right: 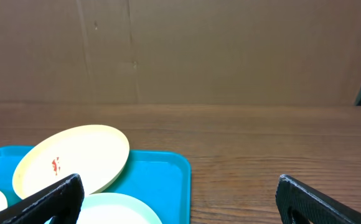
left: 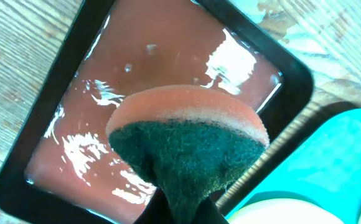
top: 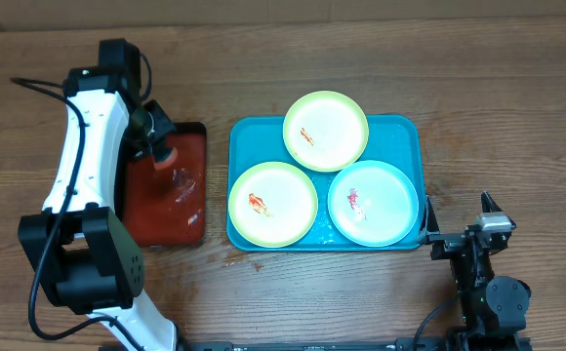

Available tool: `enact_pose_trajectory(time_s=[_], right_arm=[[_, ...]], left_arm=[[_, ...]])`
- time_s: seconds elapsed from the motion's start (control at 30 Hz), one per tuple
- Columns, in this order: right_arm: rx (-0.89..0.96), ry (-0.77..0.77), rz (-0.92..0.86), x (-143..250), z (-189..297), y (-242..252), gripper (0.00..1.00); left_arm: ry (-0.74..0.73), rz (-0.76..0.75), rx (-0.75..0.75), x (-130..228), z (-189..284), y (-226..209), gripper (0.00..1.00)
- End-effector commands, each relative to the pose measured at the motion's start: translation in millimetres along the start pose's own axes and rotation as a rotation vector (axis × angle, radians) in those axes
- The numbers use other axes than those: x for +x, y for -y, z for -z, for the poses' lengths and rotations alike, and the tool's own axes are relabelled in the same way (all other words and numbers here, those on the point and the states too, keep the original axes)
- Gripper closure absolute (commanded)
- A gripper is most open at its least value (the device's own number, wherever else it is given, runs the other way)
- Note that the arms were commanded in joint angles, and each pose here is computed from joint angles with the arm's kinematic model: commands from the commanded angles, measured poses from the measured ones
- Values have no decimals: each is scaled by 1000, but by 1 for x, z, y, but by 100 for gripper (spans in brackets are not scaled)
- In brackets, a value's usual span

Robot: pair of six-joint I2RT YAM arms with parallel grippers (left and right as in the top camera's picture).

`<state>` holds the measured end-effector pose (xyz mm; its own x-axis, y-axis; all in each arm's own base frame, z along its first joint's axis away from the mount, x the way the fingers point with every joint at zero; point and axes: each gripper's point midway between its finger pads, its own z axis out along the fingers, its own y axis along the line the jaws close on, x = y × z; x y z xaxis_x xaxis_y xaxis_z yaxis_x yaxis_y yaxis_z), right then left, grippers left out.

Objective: Clean dirty plates on tray and stack at the side
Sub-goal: 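Grasp the green-and-pink sponge with the left gripper and lift it, then carry the sponge with the left gripper onto the yellow plate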

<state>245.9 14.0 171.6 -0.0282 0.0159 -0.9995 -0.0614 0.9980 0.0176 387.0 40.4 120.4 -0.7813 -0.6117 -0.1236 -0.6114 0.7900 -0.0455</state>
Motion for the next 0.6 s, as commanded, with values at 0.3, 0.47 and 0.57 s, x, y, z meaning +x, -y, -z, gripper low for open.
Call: enact_pose_trajectory(time_s=[0.3, 0.47, 0.57], right_arm=[[2, 3, 0, 2, 0, 1, 0], [2, 3, 0, 2, 0, 1, 0], [2, 3, 0, 2, 0, 1, 0]], left_arm=[[-110, -9, -49, 39, -56, -26, 96], [-67, -16, -2, 21, 20, -22, 96], [-36, -142, 186, 36, 70, 14, 96]])
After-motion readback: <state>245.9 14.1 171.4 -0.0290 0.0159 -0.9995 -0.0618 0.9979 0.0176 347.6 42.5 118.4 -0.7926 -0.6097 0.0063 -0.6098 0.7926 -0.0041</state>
